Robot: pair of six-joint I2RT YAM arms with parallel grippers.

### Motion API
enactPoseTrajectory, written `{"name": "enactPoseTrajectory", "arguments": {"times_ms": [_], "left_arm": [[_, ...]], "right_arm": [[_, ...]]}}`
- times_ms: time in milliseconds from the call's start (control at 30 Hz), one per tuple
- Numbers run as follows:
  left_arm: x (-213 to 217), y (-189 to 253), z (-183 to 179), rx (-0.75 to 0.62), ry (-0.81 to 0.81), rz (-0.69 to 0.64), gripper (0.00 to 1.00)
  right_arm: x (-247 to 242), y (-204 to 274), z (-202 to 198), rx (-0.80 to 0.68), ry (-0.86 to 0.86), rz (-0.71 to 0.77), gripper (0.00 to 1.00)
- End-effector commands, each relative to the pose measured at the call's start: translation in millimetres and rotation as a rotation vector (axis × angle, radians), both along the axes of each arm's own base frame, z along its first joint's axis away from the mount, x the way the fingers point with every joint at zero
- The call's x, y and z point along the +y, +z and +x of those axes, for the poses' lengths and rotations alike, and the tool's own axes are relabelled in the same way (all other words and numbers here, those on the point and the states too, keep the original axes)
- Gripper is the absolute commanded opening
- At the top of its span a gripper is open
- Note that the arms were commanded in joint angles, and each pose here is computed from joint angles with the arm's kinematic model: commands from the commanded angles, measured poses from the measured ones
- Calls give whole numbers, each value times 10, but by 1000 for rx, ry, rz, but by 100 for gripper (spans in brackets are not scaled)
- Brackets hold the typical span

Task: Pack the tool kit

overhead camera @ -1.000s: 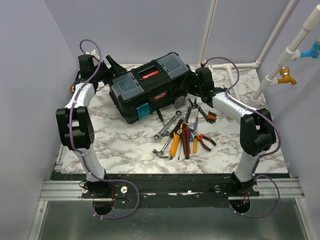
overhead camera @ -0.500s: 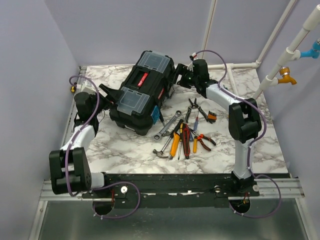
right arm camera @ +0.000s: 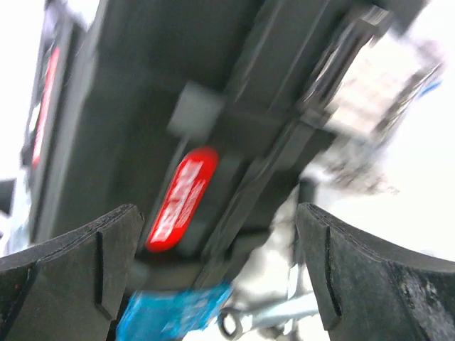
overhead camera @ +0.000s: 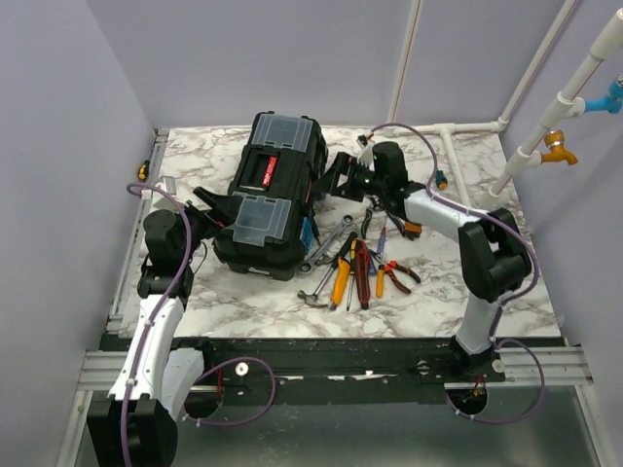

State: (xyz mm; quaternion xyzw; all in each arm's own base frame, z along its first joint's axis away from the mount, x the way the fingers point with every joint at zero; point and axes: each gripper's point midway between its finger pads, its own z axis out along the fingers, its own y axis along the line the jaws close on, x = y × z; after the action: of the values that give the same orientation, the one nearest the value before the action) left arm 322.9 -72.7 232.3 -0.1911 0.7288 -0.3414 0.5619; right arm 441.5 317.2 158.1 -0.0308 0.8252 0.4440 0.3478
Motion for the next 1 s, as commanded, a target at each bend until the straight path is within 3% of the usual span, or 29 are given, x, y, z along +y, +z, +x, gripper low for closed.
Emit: {"name": "enactPoseTrajectory", "arguments": {"times_ms": [0,167,300,367,633,967], "left_arm": [[178,9,-132,77,93,90,99],[184,-28,-281,117,96,112,98],[121,-31,-335,150,59,101,98],[87,-1,-346,152,32,113,99],[-41,82,-306,166,-66,131,99],[9,97,-168,250,-145,285,98]], "right_arm": [[23,346,-542,-22,60,152,100],[-42,328,-1093,23,93,366,100],[59,154,-1359,75,126,382,100],[87,183,-1457,78,131,457,100],[135,21,-1569,163,142,642,100],[308,-56,-1512,186,203,736,100]]}}
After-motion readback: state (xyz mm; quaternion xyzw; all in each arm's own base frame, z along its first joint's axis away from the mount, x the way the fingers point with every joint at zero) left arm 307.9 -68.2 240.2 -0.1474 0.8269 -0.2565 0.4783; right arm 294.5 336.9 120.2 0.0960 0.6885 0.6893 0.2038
